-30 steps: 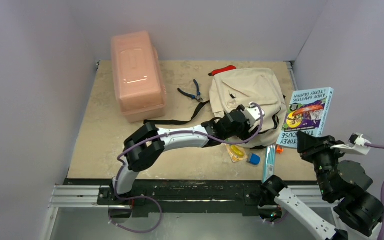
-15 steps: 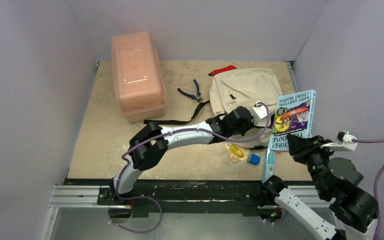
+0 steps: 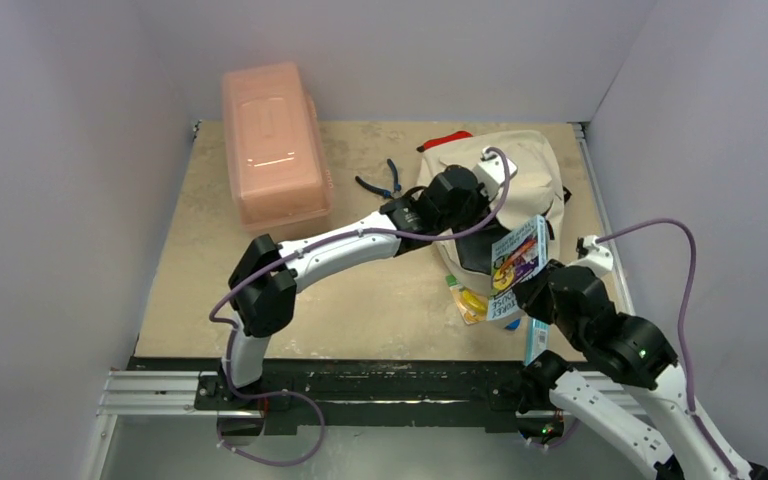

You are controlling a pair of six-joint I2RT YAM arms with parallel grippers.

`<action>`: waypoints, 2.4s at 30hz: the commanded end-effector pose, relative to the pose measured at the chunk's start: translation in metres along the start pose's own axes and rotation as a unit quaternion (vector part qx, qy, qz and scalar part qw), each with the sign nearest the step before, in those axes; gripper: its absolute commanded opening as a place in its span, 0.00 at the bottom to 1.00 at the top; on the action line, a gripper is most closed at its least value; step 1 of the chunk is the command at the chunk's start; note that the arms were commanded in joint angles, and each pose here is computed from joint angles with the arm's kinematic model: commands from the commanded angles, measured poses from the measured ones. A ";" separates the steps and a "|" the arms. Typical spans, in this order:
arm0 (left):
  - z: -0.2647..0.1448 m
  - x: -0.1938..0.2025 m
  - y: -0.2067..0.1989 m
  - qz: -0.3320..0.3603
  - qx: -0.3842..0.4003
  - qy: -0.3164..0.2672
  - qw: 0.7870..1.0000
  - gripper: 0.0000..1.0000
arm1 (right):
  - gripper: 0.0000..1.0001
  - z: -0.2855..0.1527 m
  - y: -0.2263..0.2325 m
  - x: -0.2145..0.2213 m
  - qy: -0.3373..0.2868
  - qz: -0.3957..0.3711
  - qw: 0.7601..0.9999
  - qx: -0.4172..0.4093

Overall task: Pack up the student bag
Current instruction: Place the book in the student bag.

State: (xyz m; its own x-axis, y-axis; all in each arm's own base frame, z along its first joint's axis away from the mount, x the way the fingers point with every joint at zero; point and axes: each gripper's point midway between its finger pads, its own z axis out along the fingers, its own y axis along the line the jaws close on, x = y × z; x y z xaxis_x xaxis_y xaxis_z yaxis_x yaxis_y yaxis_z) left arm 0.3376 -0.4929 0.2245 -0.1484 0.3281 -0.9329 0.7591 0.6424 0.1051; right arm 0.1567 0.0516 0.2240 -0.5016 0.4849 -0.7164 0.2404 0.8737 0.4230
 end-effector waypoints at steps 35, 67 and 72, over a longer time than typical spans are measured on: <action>-0.065 -0.122 0.008 0.010 0.063 -0.113 0.991 0.00 | 0.00 0.115 0.044 -0.029 0.016 0.199 0.930 -0.308; -0.053 -0.111 -0.014 0.008 0.076 -0.091 0.993 0.00 | 0.90 0.206 -0.028 -0.036 -0.020 0.134 0.988 -0.080; -0.053 -0.108 -0.015 0.005 0.078 -0.085 0.993 0.00 | 0.82 0.204 -0.030 -0.040 -0.036 0.131 0.988 -0.078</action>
State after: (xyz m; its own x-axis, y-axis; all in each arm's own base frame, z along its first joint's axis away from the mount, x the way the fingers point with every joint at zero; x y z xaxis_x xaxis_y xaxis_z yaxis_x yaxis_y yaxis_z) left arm 0.3207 -0.4906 0.2791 -0.1064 0.3408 -0.9341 0.8322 0.5446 0.1039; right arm 0.3382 0.0229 0.1297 -0.3977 0.7147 -0.5753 0.2030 0.6801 0.7045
